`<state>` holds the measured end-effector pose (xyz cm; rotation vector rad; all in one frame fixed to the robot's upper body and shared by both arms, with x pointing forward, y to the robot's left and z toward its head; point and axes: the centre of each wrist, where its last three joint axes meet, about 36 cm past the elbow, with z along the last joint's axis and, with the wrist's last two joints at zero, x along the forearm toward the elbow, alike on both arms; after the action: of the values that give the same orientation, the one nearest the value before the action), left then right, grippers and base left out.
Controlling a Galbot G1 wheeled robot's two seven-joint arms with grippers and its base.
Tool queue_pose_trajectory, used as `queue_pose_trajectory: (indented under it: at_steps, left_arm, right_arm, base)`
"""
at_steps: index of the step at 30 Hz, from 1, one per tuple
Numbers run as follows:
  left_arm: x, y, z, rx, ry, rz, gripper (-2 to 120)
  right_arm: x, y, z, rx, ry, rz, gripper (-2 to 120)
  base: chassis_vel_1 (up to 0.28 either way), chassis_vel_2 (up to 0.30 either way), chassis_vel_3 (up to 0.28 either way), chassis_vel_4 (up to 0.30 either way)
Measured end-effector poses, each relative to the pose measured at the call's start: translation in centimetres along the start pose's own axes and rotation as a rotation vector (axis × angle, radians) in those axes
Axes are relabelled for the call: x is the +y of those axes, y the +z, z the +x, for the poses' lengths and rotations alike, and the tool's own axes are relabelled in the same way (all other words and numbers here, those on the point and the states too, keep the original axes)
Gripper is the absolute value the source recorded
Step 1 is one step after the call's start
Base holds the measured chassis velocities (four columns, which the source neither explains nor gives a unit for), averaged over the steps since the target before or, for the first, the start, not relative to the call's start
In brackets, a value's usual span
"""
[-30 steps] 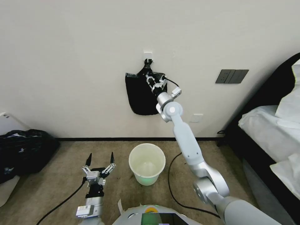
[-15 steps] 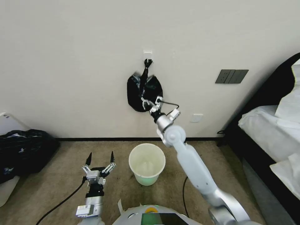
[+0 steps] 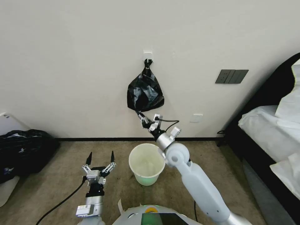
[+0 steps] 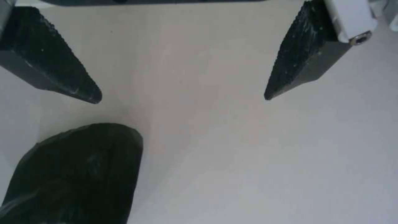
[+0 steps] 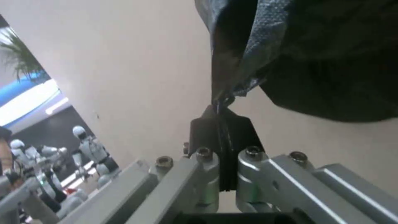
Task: Place a trash bag onto the trash bin.
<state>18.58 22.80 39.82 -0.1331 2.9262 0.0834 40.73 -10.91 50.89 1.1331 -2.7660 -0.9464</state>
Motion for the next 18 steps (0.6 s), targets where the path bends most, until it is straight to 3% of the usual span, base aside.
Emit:
queue_pose_trajectory:
  at_steps: [18]
  left_arm:
    - [0.0, -0.7, -0.6, -0.022, 0.021, 0.004, 100]
  right_arm:
    - [0.8, 4.5, 5.2, 0.069, 0.069, 0.077, 0]
  base:
    - [0.000, 0.000, 0.000, 0.000]
